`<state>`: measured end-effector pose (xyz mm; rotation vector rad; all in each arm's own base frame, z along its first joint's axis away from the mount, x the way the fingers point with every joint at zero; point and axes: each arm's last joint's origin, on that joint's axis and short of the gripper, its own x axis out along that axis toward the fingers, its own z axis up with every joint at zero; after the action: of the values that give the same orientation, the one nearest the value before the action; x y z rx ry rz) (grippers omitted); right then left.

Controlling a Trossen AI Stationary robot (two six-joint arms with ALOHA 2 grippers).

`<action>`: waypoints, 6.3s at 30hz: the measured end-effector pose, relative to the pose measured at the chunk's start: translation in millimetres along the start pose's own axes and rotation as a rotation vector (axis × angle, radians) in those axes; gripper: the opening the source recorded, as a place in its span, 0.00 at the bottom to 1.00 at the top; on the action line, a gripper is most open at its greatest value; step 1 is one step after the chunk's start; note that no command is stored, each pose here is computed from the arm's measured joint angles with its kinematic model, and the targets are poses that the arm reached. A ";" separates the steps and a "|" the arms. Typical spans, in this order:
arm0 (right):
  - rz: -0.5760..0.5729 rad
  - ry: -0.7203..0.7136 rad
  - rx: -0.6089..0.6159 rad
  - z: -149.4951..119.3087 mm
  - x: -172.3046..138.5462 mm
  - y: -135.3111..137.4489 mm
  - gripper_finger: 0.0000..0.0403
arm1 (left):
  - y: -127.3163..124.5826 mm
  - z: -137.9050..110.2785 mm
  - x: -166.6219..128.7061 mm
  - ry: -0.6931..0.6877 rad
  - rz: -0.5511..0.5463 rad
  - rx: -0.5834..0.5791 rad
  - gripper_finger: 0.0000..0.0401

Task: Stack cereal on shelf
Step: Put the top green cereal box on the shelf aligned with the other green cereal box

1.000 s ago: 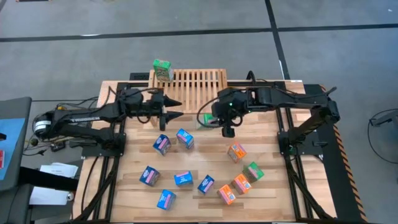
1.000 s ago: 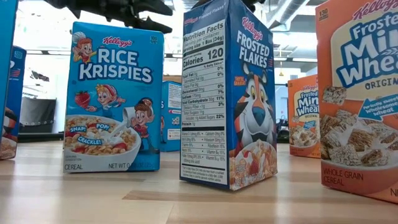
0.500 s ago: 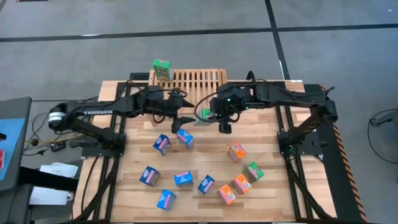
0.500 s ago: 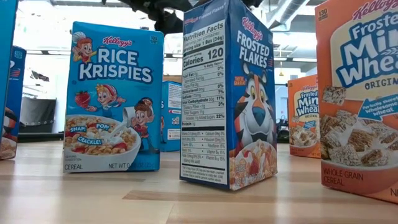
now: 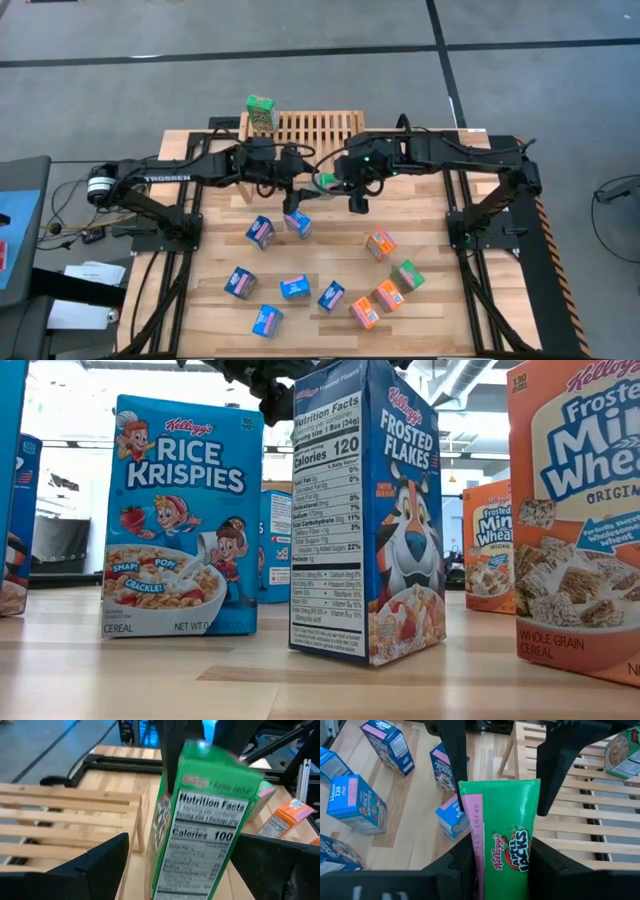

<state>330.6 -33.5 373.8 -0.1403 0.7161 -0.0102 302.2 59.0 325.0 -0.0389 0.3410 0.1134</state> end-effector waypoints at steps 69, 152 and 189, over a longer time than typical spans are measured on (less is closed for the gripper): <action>-0.007 -0.650 0.058 52.6 -52.6 -1.6 0.70 | 6.9 -4.5 -91.0 -0.698 -0.075 -0.139 0.47; -0.012 -0.555 0.080 64.2 -15.8 -16.4 0.50 | 6.7 -4.3 -92.0 -0.692 -0.117 -0.142 0.48; -0.070 -0.869 0.207 46.0 77.0 -105.9 0.52 | 8.4 -20.7 -206.6 -0.680 0.368 -0.135 0.75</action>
<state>423.0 -137.1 371.7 0.0357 -0.1593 -0.0852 101.0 44.6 374.7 -0.0682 -0.3440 0.5001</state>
